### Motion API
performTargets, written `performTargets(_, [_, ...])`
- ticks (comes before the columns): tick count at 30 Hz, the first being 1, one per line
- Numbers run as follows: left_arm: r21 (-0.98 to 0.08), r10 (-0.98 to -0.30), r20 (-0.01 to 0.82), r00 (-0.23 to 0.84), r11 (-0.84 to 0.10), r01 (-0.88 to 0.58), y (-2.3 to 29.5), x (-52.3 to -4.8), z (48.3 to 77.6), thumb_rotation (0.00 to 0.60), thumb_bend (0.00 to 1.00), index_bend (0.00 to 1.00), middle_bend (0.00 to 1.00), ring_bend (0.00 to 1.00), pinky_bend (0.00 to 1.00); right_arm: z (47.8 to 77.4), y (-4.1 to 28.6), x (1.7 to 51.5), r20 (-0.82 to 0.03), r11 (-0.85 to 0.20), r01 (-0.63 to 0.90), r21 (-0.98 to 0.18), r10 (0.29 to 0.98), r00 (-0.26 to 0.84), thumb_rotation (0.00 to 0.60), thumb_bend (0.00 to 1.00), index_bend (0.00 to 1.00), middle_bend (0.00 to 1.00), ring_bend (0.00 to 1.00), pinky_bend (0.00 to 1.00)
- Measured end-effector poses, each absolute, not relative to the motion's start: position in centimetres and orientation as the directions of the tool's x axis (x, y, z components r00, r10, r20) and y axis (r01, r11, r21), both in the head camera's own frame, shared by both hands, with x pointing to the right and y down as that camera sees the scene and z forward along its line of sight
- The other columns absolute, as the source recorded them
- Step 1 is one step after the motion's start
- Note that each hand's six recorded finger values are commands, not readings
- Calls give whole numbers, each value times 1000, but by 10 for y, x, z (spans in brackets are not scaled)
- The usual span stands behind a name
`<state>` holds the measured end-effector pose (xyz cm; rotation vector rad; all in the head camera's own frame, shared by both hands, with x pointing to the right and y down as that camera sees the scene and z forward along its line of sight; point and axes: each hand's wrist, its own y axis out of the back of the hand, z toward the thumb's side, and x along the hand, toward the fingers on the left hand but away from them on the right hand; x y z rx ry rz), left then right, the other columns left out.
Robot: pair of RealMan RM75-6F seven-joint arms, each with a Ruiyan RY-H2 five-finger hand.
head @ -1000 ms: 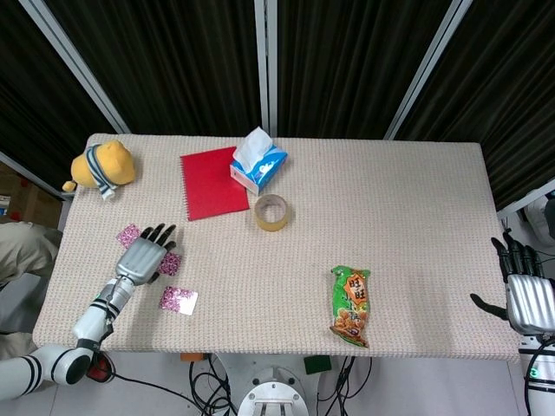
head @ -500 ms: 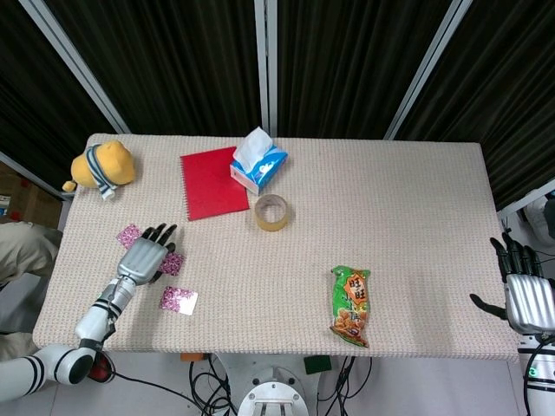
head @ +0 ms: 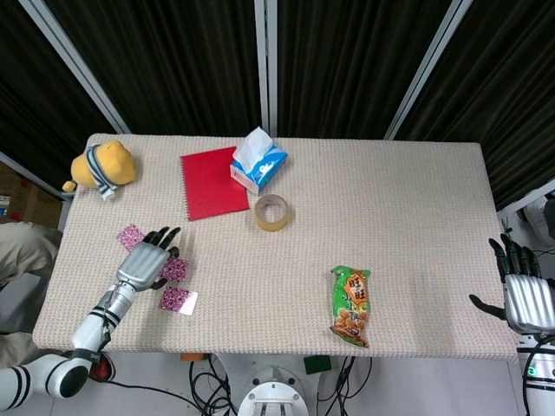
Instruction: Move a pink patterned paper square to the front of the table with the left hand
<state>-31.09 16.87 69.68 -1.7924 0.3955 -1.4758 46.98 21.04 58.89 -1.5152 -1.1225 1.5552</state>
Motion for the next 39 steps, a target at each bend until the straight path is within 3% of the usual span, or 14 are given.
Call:
performTargets(14, [-662,-622,750,226,-700,269,220,-310,678,600,202,407,22,0,146,593,212,470,-417,-408,106,-907,905,-83,600,225,0,0,0,0])
performTargets(32, [-657,-607,753,254,-701,275,229,-292,688,600,202,400,22,0,146,594,212,476,-419,-411,97,-907,902,-100,600,224,0,0,0,0])
performTargets(39, [-651,-602,759,248,-702,289,230,-294,688,600,202,314,22,0,146,595,212,476,-428,-419,95,-903,898,-104,600,225,0,0,0,0])
